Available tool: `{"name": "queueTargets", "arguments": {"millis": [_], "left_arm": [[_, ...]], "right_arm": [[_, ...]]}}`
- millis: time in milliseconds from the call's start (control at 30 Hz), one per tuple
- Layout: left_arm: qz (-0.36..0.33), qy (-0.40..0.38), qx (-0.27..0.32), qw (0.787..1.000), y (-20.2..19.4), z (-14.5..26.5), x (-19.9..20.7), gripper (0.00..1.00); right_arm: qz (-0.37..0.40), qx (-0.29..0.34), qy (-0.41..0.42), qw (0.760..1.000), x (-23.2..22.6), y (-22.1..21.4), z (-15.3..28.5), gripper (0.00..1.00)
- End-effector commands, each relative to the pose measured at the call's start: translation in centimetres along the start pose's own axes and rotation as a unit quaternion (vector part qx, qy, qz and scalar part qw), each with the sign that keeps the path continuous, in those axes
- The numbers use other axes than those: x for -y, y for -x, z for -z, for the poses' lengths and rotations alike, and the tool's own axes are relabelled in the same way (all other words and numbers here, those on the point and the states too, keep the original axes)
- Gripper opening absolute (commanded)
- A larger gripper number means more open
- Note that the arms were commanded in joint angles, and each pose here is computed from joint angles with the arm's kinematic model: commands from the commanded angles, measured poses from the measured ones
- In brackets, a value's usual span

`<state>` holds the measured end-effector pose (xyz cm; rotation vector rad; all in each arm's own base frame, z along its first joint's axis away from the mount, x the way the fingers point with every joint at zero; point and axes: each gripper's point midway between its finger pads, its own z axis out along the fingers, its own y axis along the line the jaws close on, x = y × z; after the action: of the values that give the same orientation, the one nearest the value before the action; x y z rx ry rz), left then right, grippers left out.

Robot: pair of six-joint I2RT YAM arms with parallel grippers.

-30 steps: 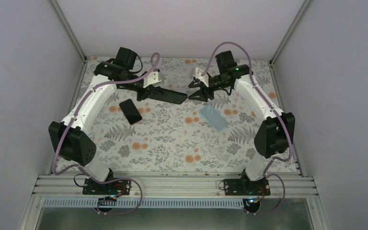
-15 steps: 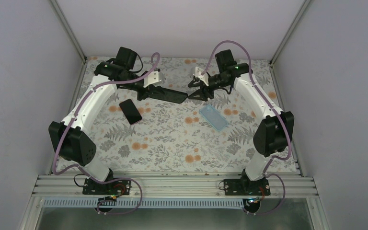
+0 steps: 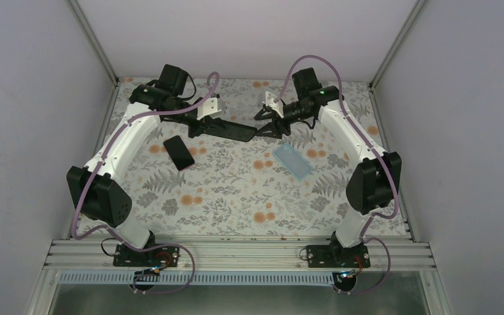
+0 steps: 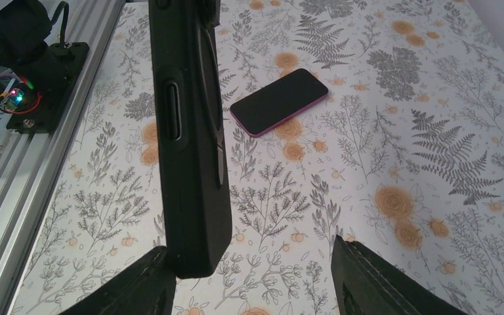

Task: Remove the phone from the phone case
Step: Remove the phone case from the phone.

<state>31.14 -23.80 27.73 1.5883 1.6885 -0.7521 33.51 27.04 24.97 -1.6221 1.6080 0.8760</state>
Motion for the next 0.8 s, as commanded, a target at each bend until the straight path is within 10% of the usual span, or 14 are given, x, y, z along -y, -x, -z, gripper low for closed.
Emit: {"name": "queueTargets", "arguments": {"millis": [0,767], "left_arm": [[-0.02,-0.004,0.028,0.999,1.6,0.4,0.4,0.02],[-0.037,-0.041,-0.009,0.998,1.2,0.1,4.3,0.02]], "right_arm": [[0.009,0.011,-0.004,1.0,0.6,0.8,-0.1,0.61],[0.035,-0.018,-0.047,0.998,5.0,0.5,1.9,0.61]]}}
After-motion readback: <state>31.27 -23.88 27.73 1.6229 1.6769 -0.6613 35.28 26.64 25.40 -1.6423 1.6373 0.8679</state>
